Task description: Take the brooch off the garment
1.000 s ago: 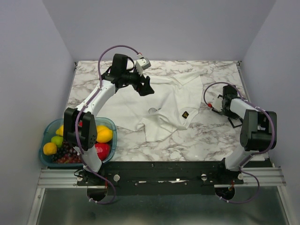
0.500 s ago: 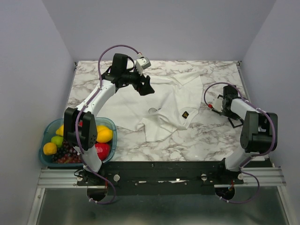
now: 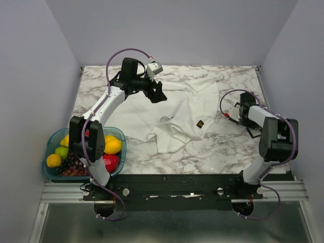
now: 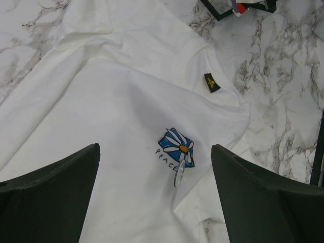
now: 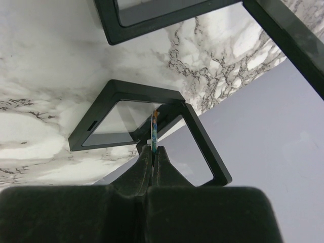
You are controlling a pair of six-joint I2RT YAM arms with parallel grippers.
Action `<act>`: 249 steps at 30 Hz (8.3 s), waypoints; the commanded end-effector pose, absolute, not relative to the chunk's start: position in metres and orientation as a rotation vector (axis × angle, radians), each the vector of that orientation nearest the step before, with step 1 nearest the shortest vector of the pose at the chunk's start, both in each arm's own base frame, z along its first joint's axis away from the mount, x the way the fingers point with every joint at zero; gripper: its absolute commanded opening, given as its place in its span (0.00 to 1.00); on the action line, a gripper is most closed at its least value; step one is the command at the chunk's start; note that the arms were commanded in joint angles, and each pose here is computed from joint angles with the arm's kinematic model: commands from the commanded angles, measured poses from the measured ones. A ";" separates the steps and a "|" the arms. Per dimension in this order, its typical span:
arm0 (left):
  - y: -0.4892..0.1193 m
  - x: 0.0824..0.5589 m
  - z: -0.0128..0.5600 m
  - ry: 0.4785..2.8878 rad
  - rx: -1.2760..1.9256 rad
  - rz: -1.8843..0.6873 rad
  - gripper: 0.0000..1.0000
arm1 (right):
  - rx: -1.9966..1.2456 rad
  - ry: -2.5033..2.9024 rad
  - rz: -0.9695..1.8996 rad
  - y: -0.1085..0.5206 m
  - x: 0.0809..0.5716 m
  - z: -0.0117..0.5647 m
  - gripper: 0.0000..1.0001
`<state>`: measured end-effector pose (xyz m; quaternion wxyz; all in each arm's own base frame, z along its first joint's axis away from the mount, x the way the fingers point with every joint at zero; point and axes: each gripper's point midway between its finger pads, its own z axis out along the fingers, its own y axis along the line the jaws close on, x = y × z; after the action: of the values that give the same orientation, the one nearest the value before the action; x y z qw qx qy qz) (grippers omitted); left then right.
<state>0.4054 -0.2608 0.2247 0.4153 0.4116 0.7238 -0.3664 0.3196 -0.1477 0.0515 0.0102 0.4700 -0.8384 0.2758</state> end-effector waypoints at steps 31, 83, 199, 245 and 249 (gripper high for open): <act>-0.269 0.408 0.232 1.779 1.044 -0.959 0.99 | 1.434 -2.576 0.761 -0.148 0.293 0.053 0.33; -0.246 0.353 0.095 2.044 1.286 -1.174 0.58 | 2.000 -3.079 -1.219 0.206 0.388 0.219 0.31; -0.277 0.387 0.257 1.682 1.120 -1.165 0.00 | 2.258 -2.760 -1.729 0.318 0.392 0.236 0.32; -0.296 0.375 0.259 1.658 1.121 -1.258 0.00 | 1.201 -3.294 -1.661 0.317 0.431 0.209 0.28; -0.295 0.373 0.259 1.662 1.124 -1.253 0.00 | 1.237 -3.238 -1.718 0.320 0.425 0.213 0.31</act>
<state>0.3987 -0.2767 0.2463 0.3985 0.4209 0.6810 -0.4476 0.4102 0.3132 0.2165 -0.3366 0.3130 -0.7784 -0.4276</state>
